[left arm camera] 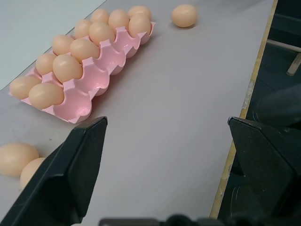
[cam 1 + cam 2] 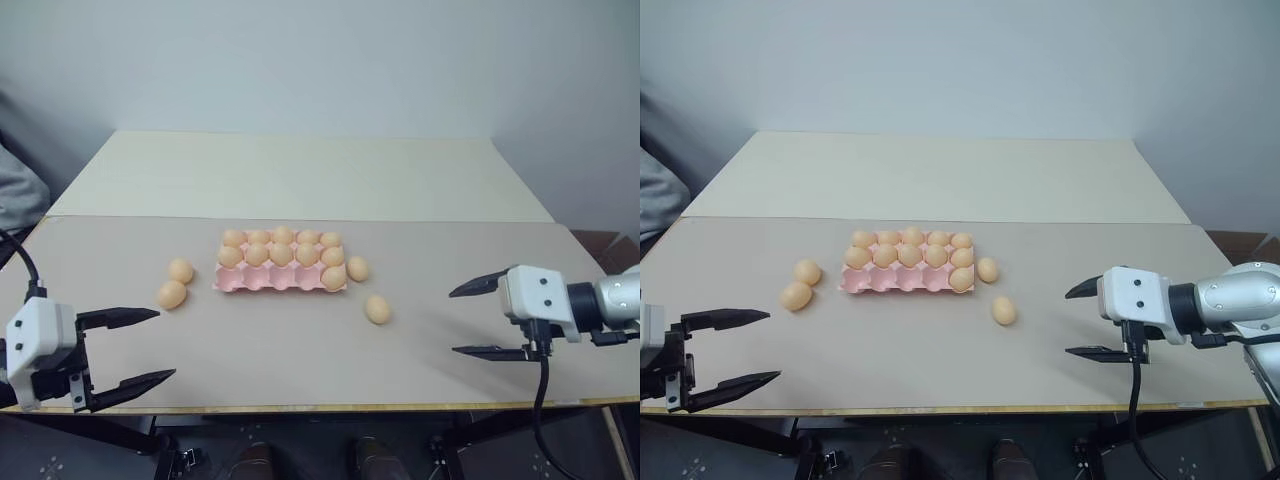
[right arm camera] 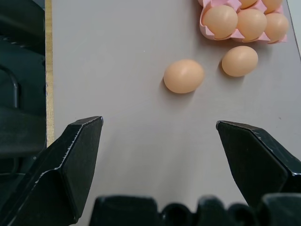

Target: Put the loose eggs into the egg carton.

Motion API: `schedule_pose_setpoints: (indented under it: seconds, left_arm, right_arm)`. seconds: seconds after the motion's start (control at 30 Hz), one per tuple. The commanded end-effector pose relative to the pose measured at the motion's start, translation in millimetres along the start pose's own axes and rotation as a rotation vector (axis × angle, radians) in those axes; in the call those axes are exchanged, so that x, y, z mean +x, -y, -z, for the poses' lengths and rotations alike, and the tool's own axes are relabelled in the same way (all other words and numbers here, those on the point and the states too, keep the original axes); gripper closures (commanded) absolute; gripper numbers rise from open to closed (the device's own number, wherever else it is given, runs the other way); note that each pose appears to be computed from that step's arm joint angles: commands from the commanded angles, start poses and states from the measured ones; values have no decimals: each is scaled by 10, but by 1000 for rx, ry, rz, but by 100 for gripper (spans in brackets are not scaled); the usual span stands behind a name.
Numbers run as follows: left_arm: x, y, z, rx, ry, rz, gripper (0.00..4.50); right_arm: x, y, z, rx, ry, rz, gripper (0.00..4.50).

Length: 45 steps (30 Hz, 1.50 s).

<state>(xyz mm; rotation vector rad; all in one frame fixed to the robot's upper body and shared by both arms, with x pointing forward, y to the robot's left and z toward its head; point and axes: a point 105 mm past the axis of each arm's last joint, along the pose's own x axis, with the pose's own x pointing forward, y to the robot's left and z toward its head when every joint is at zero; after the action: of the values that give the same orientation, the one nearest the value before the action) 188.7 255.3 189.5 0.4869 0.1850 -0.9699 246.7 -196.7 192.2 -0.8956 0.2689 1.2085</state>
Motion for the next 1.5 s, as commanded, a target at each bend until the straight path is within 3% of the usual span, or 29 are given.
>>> schedule_pose_setpoints:
  seconds: [0.03,0.63,1.03,1.5]
  left_arm:
    - [-30,-43,-98,13,16,-26,3]
    - [91,-49,-309,46,155,4,3]
    - [421,-124,-305,66,202,152,3]
    - [479,-110,-247,68,199,174,3]
  right_arm:
    - [-63,46,-74,-32,-4,21,0]
    - [-40,139,-134,0,32,79,0]
    - [706,256,-141,201,117,185,0]
    - [1184,340,-33,277,111,187,0]
